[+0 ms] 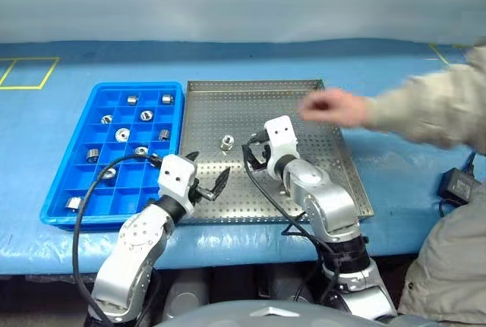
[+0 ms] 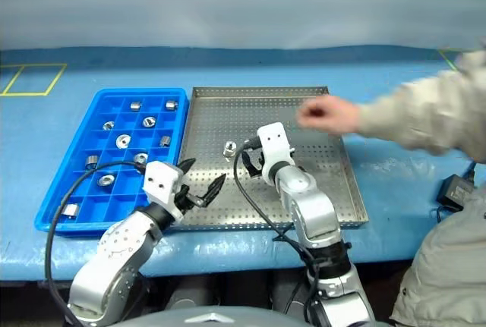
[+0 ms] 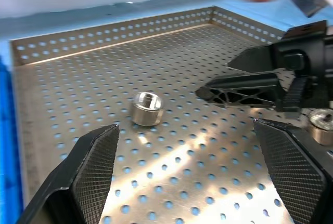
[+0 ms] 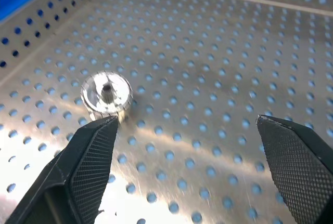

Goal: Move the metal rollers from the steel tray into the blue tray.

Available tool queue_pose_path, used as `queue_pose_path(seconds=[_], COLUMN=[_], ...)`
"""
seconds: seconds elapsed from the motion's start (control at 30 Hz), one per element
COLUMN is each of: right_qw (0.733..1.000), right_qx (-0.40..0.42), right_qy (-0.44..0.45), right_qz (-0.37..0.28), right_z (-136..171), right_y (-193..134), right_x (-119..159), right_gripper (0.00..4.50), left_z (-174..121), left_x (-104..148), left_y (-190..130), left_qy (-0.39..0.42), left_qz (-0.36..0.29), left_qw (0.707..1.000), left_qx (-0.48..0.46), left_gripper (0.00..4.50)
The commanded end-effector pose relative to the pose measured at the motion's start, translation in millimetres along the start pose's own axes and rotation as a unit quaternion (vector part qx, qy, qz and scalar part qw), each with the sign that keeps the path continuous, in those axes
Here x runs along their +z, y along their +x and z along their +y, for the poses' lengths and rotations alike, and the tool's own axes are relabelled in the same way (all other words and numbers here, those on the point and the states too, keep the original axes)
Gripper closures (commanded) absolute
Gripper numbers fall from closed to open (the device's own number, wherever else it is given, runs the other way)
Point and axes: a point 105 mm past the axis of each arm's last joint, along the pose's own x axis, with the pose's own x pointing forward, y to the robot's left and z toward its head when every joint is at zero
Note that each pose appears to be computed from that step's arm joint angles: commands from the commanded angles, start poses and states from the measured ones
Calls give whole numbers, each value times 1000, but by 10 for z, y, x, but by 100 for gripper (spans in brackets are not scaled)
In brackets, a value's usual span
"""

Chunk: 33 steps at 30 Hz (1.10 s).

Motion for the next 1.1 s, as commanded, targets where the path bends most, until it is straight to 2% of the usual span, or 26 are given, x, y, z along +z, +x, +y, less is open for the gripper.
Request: queue_pose_path(seconds=[0.03,0.17,0.33,0.63,0.9,0.93,1.1], right_qw=[999,997,997,1000,1000,1000,999], right_qx=[21,44,61,11,4,5,41], right_qy=[-8,-13,-15,-13,-8,-8,-15], right_qz=[-46,-55,-40,-9,-3,-4,-29], right_z=[96,204,299,58,7,17,176], right_y=[121,276,439,453,384,378,333], right_x=[230,268,149,-156,-214,-208,-42], right_gripper=[2,2,2,2,260,278,278], left_z=[78,136,179,160,129,128,169], left_x=[139,113,83,71,71,71,96], left_y=[-83,-168,-268,-291,-262,-259,-267], left_qy=[9,11,6,1,-1,-1,0], left_qz=[-30,-26,-23,-22,-23,-23,-32], left_qw=[999,998,997,996,997,997,995], left_qx=[29,53,80,82,74,74,97], left_gripper=[0,0,0,0,0,0,0])
